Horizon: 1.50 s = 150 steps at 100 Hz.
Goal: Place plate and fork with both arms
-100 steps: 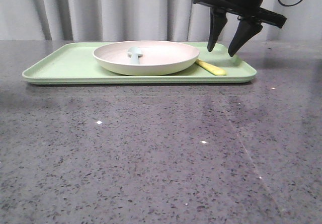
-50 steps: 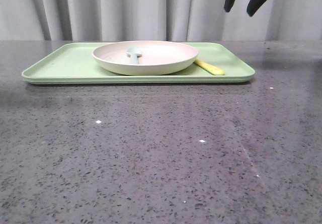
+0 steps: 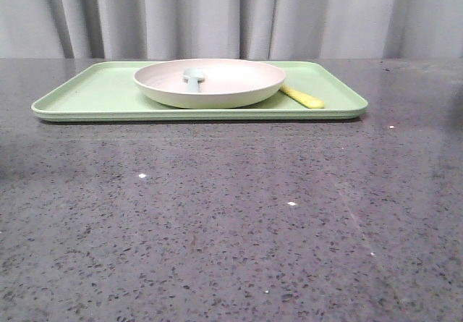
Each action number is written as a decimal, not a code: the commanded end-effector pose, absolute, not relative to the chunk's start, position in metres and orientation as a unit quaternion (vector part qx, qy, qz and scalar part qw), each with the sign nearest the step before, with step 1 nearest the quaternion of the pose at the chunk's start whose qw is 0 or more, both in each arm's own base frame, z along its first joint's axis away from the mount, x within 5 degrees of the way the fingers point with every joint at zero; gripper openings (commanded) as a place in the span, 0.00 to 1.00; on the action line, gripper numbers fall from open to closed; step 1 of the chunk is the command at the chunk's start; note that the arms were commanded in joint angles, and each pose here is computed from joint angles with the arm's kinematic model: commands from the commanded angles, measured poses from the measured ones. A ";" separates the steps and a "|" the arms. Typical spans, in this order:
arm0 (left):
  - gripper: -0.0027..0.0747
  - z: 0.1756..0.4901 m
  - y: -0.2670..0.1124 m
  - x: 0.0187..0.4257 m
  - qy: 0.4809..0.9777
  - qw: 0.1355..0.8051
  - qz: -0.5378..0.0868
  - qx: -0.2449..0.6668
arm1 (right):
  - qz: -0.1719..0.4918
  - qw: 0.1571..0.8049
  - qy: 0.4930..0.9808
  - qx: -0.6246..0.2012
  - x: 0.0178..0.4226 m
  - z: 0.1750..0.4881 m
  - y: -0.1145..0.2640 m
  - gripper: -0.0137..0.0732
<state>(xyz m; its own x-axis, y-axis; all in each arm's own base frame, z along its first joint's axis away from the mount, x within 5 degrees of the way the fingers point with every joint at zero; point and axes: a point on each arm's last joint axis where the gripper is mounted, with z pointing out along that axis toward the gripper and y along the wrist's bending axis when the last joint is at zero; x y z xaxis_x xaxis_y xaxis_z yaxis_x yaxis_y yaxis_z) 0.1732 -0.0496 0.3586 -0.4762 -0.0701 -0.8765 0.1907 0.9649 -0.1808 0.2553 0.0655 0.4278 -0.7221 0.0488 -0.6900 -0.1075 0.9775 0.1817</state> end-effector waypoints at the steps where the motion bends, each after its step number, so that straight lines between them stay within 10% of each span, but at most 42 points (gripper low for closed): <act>1: 0.32 0.371 -0.047 0.163 0.812 0.566 -0.136 0.038 | 0.094 0.455 0.885 -0.019 0.224 0.443 0.053 0.30; 34: 0.01 0.362 -0.036 0.126 0.792 0.594 -0.136 0.041 | 0.084 0.528 0.845 -0.026 0.144 0.405 0.030 0.26; 54: 0.01 0.357 -0.030 0.105 0.776 0.614 -0.136 0.043 | 0.090 0.561 0.823 -0.026 0.105 0.380 0.021 0.07; 150: 0.01 0.313 -0.014 0.053 0.736 0.660 -0.145 0.041 | 0.094 0.636 0.765 -0.030 0.048 0.316 0.007 0.08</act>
<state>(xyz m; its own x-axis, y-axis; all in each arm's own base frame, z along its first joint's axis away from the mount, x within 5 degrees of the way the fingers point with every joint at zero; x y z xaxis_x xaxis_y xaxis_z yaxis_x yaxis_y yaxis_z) 0.0528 -0.0137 0.2983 -0.2187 -0.0983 -0.9708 0.2282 0.9622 -0.1488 0.0471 0.0077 0.3017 -0.2813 0.0757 -0.9566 -0.1602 0.9792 0.1245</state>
